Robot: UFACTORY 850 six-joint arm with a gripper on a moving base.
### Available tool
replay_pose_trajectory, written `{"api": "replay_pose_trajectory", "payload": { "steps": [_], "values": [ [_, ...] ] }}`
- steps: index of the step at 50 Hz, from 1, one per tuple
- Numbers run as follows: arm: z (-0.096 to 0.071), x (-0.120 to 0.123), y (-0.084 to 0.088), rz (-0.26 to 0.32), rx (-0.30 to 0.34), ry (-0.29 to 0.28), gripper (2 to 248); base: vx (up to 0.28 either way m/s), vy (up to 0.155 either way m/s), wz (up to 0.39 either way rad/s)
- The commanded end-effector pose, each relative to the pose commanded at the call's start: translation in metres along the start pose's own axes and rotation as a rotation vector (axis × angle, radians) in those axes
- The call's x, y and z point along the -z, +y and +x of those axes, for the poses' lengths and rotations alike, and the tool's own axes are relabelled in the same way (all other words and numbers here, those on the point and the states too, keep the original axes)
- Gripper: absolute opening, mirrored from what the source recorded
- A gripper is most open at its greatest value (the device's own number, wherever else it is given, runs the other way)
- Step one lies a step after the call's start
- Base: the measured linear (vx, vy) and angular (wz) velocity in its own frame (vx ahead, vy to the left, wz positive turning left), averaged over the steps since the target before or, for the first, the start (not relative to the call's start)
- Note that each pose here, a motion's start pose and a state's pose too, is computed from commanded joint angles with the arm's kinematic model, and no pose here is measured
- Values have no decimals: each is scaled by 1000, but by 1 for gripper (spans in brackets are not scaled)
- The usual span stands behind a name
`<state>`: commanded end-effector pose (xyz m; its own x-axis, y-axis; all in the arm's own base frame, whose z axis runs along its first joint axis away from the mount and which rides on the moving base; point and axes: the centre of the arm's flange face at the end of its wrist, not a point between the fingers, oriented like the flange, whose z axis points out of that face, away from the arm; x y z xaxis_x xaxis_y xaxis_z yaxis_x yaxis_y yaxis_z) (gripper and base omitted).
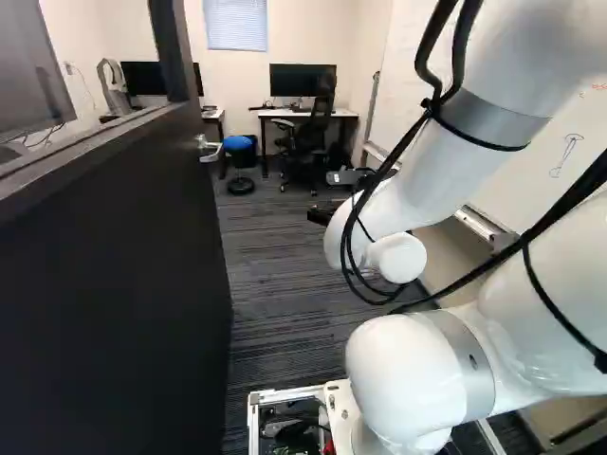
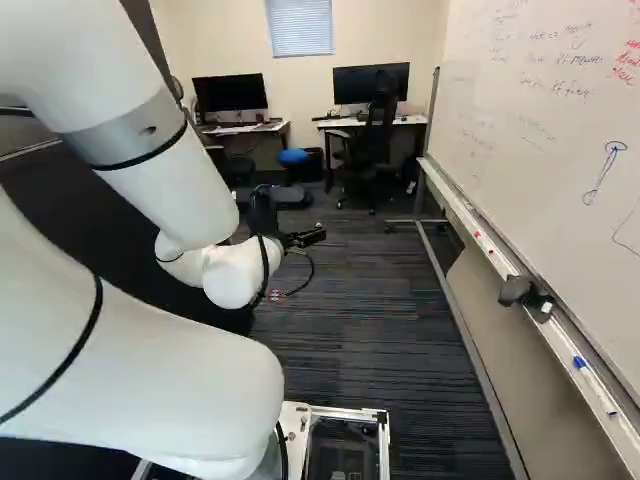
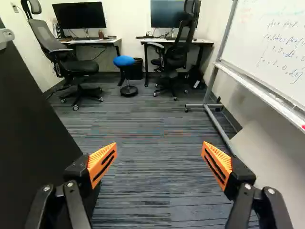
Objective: Open the door and move inside
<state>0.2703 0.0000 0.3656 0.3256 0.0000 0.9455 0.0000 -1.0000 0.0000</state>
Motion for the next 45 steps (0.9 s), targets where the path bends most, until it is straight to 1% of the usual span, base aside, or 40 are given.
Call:
{"api": "replay_pose_trajectory", "payload": {
  "steps": [15,45],
  "values": [
    [0,0,0,0,0,0,247,242,3,-7],
    [0,0,0,0,0,0,247,289,0,-15]
  ]
}}
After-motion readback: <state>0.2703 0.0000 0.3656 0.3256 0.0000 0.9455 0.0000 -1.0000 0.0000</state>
